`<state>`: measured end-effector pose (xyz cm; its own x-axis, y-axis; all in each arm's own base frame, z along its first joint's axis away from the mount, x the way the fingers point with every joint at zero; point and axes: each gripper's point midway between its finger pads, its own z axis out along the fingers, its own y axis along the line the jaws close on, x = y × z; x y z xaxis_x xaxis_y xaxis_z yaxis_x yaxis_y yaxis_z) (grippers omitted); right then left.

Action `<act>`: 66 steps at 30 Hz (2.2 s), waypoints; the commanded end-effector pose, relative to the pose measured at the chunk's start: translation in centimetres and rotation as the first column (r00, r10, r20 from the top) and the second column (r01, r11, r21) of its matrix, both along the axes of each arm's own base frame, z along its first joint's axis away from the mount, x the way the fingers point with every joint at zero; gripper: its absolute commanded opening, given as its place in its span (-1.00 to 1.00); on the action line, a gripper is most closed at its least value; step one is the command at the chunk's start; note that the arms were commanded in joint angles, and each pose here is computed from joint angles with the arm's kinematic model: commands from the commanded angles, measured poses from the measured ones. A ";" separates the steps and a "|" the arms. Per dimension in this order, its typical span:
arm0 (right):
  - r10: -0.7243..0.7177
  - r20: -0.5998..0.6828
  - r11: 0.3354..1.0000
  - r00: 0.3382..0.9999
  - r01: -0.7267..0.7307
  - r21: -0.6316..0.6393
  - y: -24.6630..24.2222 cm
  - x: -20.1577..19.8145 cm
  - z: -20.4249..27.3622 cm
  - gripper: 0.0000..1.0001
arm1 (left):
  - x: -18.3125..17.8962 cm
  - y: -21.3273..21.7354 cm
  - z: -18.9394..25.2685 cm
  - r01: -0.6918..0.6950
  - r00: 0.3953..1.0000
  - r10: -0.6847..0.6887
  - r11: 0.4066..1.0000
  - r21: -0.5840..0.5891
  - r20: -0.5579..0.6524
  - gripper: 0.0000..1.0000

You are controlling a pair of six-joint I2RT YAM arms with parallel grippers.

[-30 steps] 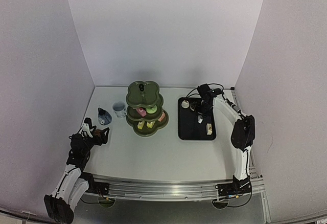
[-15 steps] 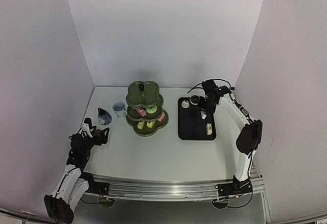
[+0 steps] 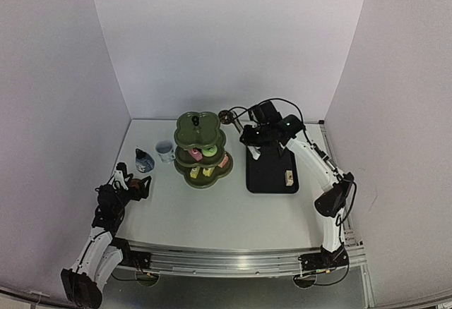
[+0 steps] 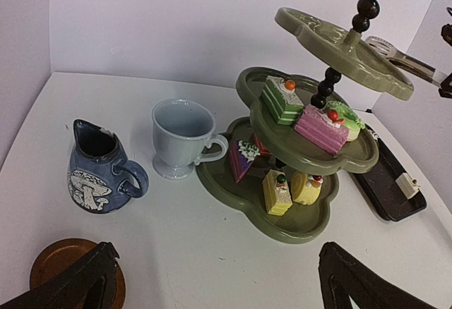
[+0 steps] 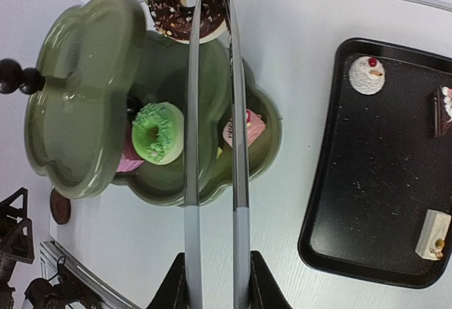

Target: Serve the afternoon tea

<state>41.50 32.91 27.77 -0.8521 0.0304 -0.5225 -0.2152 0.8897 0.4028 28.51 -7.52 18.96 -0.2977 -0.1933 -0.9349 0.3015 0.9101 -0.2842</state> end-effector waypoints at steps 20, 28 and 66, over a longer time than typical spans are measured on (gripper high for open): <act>0.124 -0.056 0.992 0.991 -0.122 0.037 6.1 -0.2 -4.0 -1.00 | 0.0 -0.3 1.5 0.012 0.998 -0.012 1.000 -0.007 0.056 0.99; 0.136 -0.056 0.990 0.989 -0.133 0.050 7.3 0.3 -4.7 -1.00 | 0.0 -0.2 1.6 0.011 0.998 -0.010 1.000 -0.007 0.059 0.99; 0.067 0.049 0.992 0.997 -0.071 0.102 5.4 -0.7 1.4 -0.39 | -0.1 -0.2 1.5 0.011 0.998 -0.010 1.000 -0.013 0.058 0.99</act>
